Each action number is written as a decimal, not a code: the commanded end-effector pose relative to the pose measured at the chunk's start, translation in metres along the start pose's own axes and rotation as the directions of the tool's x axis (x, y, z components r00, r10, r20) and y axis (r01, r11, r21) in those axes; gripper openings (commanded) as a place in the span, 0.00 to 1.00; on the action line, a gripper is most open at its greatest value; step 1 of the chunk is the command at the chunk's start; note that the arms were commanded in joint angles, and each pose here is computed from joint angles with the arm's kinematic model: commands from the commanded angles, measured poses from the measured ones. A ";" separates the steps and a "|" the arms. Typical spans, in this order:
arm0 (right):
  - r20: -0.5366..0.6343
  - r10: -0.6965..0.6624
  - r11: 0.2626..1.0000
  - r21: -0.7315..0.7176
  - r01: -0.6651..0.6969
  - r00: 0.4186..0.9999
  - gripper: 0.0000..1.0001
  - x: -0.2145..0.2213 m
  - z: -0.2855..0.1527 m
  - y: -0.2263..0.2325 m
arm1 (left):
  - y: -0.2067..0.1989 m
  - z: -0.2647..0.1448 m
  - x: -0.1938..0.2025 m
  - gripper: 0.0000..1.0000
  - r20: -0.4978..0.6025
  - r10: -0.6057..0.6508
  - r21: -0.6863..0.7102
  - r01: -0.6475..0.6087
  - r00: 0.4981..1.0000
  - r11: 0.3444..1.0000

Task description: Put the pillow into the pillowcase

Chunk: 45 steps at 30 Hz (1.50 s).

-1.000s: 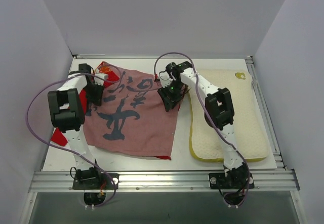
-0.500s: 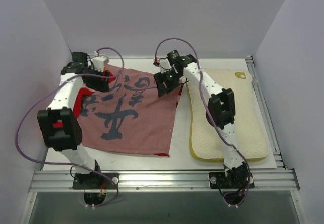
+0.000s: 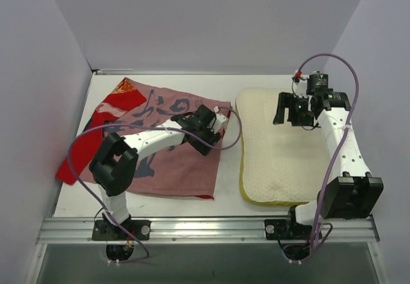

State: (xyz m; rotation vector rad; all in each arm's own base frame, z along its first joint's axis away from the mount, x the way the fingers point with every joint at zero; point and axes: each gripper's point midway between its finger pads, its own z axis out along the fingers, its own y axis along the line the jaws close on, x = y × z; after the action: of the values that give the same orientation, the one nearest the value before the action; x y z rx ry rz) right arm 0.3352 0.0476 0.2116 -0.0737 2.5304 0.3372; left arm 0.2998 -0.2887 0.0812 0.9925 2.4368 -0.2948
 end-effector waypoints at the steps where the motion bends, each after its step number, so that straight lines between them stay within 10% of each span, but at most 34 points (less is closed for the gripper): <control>1: -0.152 0.123 0.979 0.179 -0.096 0.981 0.72 0.061 0.000 -0.047 | -0.001 0.010 -0.048 0.66 0.119 -0.057 -0.118 0.071 0.991 0.990; 17: -0.458 0.253 0.940 0.323 -0.105 0.852 0.74 0.177 -0.011 -0.090 | -0.047 0.062 -0.063 0.65 0.112 -0.044 -0.188 0.064 0.993 0.980; 27: -0.548 0.245 0.953 0.287 -0.095 0.800 0.72 0.182 -0.014 -0.092 | -0.021 0.077 -0.046 0.49 0.050 -0.039 -0.290 0.052 0.998 0.956; 29: -0.588 0.236 0.956 0.285 -0.075 0.773 0.71 0.187 -0.011 -0.096 | -0.021 0.078 -0.046 0.34 0.041 -0.037 -0.274 0.047 0.998 0.961; 35: -0.647 0.185 0.964 0.265 -0.009 0.740 0.63 0.188 0.006 -0.112 | -0.027 0.055 -0.068 0.00 0.083 -0.104 -0.072 0.110 0.991 0.991; 45: -0.589 -0.084 0.908 0.287 0.305 0.804 0.58 0.098 0.085 -0.188 | -0.017 -0.006 -0.091 0.00 0.134 -0.251 0.346 0.193 0.959 0.918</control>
State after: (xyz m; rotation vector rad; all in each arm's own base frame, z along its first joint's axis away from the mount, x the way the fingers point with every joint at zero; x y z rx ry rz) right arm 0.2602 -0.0809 0.0483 -0.1519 3.2811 -0.0763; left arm 0.3507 -0.3400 0.0774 0.7361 2.5076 -0.5673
